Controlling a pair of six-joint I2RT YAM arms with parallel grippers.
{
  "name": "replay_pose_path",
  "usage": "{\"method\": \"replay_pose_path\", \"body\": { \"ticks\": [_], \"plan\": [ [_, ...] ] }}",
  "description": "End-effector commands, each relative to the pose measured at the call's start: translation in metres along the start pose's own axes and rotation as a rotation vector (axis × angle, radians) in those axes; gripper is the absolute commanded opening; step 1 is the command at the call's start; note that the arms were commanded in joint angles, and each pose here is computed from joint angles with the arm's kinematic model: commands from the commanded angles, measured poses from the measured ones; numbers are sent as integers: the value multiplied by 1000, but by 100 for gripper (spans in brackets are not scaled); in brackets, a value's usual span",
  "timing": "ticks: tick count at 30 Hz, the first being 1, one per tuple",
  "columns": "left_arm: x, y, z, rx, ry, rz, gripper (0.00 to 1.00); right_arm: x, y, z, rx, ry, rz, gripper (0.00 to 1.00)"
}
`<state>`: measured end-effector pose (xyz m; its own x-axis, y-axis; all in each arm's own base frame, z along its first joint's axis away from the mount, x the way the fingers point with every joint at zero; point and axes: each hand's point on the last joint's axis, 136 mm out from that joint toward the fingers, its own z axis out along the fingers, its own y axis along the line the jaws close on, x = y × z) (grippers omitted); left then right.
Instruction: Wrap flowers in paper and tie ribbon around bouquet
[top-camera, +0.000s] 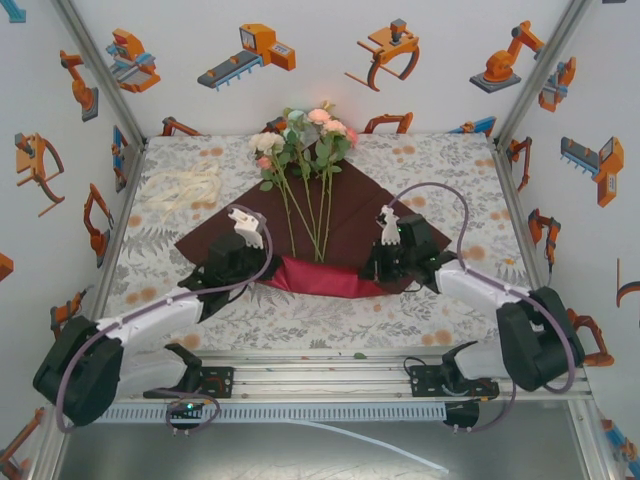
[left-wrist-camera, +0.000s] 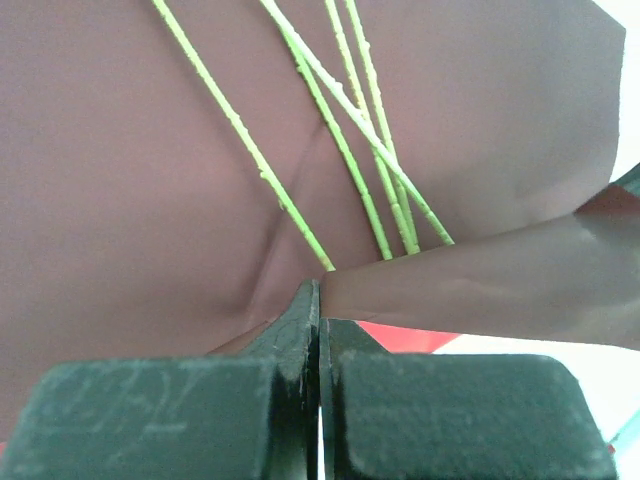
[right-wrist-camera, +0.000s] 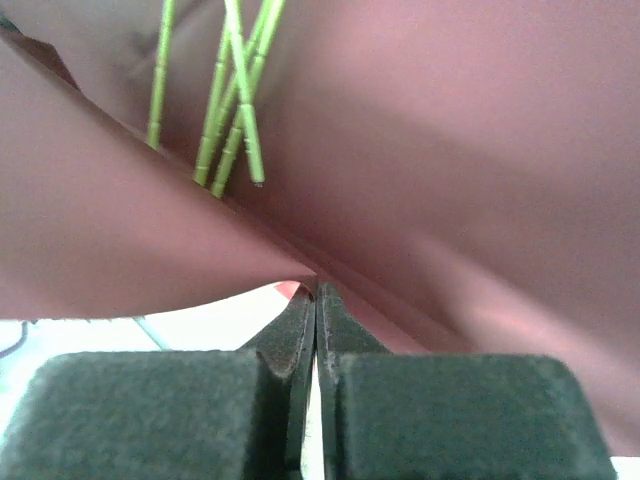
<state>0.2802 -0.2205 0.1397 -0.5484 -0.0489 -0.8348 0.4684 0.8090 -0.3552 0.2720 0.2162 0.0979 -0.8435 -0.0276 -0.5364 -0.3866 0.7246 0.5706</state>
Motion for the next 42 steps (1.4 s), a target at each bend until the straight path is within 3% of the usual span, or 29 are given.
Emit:
{"method": "replay_pose_path", "body": {
  "ticks": [1, 8, 11, 15, 24, 29, 32, 38, 40, 42],
  "plan": [
    [10, -8, -17, 56, 29, -29, 0, -4, 12, -19, -27, -49, -23, 0],
    [26, -19, -54, 125, 33, -67, 0, 20, 38, -58, -65, -68, -57, 0],
    [19, -37, -71, 186, -1, -55, 0, 28, 54, -75, -94, -88, -88, 0],
    [4, -40, -82, 145, -58, 10, 0, 22, 56, -86, -63, -147, -111, 0],
    [8, -22, -38, 7, 11, 60, 0, -4, 11, -66, 183, -195, -129, 0],
    [4, -10, -28, -48, -20, 41, 0, -13, -5, -54, 247, -221, -121, 0],
    [4, -1, -25, -78, -25, 38, 0, -22, -10, -47, 264, -249, -125, 6],
    [21, 5, -5, -64, 48, 25, 0, -21, -36, -21, 358, -167, -125, 9],
    [29, 5, 5, -64, 92, 18, 0, -16, -43, -14, 377, -128, -114, 15],
    [34, 5, 13, -61, 115, 8, 0, -13, -46, -14, 400, -104, -94, 31]
  ]
}}
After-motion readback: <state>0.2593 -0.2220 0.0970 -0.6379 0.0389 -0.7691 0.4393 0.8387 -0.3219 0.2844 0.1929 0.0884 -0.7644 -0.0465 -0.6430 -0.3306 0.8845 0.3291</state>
